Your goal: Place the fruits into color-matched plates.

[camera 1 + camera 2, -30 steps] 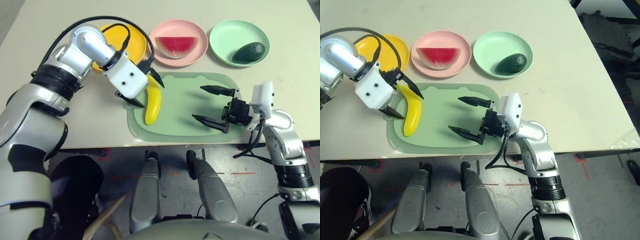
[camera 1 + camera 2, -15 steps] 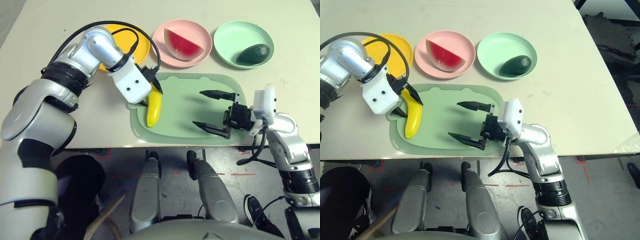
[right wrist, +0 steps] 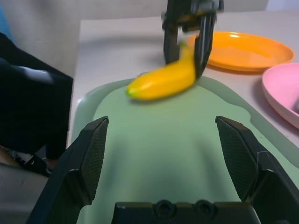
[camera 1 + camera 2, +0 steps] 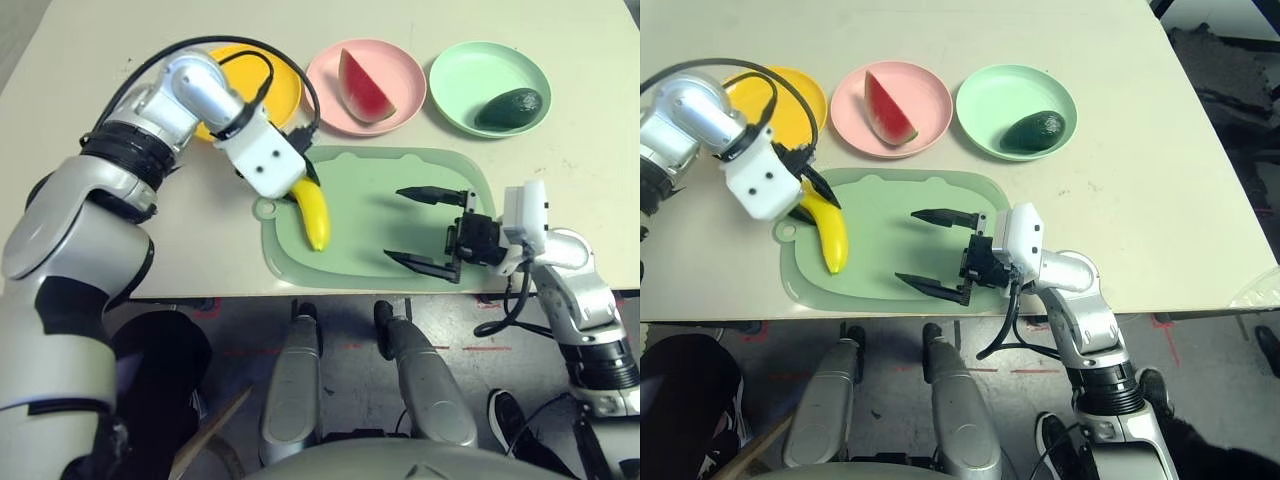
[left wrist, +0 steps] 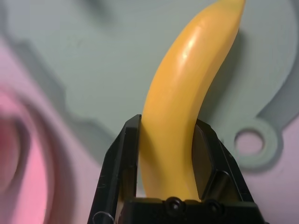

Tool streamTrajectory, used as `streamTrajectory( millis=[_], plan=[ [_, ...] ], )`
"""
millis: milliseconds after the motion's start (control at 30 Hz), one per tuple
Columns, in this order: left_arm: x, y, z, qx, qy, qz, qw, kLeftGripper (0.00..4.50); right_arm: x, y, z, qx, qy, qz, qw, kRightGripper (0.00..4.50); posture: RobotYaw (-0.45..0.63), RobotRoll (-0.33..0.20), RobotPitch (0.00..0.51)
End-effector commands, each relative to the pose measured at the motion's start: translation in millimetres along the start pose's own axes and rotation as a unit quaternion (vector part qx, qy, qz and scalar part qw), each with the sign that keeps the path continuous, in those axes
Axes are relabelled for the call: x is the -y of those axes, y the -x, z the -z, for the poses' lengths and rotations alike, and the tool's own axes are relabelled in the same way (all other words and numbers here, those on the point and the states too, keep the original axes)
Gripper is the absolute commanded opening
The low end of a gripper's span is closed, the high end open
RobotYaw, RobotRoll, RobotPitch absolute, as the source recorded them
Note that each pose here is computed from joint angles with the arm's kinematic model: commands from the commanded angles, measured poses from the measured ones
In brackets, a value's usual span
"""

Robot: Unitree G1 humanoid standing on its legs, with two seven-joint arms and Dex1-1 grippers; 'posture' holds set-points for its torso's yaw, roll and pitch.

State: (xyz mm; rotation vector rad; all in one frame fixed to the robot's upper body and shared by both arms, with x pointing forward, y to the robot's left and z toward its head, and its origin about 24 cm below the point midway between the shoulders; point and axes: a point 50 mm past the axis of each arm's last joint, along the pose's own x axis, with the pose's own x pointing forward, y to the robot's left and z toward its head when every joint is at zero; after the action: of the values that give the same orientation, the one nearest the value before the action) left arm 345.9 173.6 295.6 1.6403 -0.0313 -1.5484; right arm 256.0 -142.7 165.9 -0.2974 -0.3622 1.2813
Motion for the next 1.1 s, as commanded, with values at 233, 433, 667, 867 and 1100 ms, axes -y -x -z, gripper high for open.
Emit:
streamTrajectory(
  millis=[233,433,667,867,1100],
  plan=[
    [13.9,57.2,20.7,-0.093,0.077,-0.062,0.991,1.62,-10.9,-7.4,-11.3,-0.022,-0.009,0.093,0.995,4.50,0.01,0.000,0.451],
    [24.7,67.1,35.9,-0.167,0.111,-0.098,0.975,1.62,-23.5,-18.4,-20.3,-0.015,-0.028,0.129,0.991,4.50,0.00,0.000,0.460],
    [21.6,73.5,47.8,-0.223,0.123,-0.201,0.946,1.62,-36.5,-19.4,-26.8,-0.021,-0.028,0.116,0.993,4.50,-0.02,0.000,0.461],
    [18.4,63.7,56.7,-0.229,0.149,-0.258,0.927,1.62,-37.4,-15.6,-29.8,-0.024,-0.026,0.109,0.993,4.50,-0.04,0.000,0.455],
    [25.2,45.2,68.5,-0.201,0.218,-0.302,0.906,1.62,-39.0,-17.3,-31.5,-0.023,-0.023,0.105,0.994,4.50,-0.06,0.000,0.449]
  ],
)
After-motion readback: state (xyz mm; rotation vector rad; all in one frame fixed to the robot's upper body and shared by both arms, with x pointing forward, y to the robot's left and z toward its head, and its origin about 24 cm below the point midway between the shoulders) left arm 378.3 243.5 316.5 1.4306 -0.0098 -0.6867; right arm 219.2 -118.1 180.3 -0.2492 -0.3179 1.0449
